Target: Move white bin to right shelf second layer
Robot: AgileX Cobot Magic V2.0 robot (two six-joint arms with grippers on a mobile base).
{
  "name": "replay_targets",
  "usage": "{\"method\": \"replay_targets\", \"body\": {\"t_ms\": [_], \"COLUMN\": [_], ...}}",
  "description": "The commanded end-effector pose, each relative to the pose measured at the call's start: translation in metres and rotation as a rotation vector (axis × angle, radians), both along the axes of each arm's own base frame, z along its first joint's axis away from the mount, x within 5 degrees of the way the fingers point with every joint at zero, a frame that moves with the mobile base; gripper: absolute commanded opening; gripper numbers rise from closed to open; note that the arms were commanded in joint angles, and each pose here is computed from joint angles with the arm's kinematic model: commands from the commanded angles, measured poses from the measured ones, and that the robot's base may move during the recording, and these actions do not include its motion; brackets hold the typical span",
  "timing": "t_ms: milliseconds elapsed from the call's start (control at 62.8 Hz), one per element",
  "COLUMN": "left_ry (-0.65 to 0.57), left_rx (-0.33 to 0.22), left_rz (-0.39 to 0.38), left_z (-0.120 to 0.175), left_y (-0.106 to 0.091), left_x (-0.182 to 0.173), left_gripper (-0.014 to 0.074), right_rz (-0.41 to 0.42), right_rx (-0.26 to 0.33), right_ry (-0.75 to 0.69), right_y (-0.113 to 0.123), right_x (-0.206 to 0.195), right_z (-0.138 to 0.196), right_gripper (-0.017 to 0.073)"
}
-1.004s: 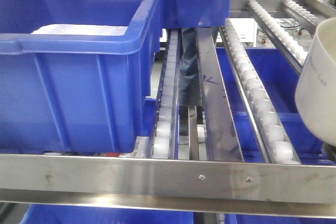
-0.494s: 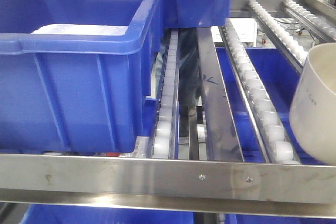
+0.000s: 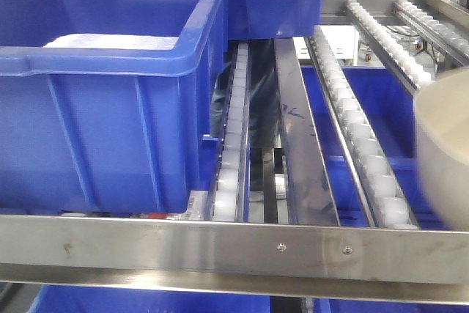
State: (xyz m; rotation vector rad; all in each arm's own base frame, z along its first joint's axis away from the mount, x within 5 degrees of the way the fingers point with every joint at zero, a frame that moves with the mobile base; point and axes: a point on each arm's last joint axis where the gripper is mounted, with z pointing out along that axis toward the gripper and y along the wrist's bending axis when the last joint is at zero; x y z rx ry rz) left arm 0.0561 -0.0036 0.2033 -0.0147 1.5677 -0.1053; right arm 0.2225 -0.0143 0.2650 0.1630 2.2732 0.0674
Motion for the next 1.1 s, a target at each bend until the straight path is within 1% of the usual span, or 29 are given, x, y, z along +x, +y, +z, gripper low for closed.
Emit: {"method": "replay_targets", "body": {"t_ms": [0, 64, 159, 223, 287, 366, 526, 605, 749, 1083], "left_ry": [-0.072, -0.072, -0.072, -0.072, -0.072, -0.072, -0.072, -0.072, -0.072, -0.072], "left_rx": [-0.011, -0.011, -0.011, -0.011, -0.011, -0.011, -0.011, -0.011, -0.011, -0.011], "left_rz": [0.002, 0.002, 0.002, 0.002, 0.002, 0.002, 0.002, 0.002, 0.002, 0.002], "left_z": [-0.001, -0.001, -0.001, -0.001, -0.001, -0.001, -0.001, -0.001, -0.001, -0.001], "left_y": [0.0, 0.0, 0.0, 0.0, 0.0, 0.0, 0.0, 0.0, 0.0, 0.0], "left_x": [0.0, 0.0, 0.0, 0.0, 0.0, 0.0, 0.0, 0.0, 0.0, 0.0], "left_gripper": [0.0085, 0.0085, 0.0085, 0.0085, 0.0085, 0.0085, 0.0085, 0.0085, 0.0085, 0.0085], "right_rz": [-0.001, 0.002, 0.002, 0.007, 0.014, 0.018, -0.007, -0.015, -0.016, -0.014], "right_rx": [-0.029, -0.053, -0.096, -0.142, -0.194, -0.232, -0.261, -0.269, -0.27, -0.268], "right_ry": [-0.158, -0.206, -0.29, -0.352, -0.429, -0.513, -0.757, -0.836, -0.851, -0.828], "right_y": [0.0, 0.0, -0.001, -0.001, -0.001, 0.0, 0.002, 0.003, 0.004, 0.004], "right_x": [-0.009, -0.018, -0.029, -0.039, -0.049, -0.063, -0.091, -0.105, -0.116, -0.116], "right_z": [0.031, 0.037, 0.042, 0.042, 0.041, 0.039, 0.034, 0.028, 0.018, 0.014], "right_gripper": [0.0311, 0.0258, 0.0128, 0.0041, 0.0057, 0.0055, 0.0055, 0.0055, 0.0055, 0.0055]}}
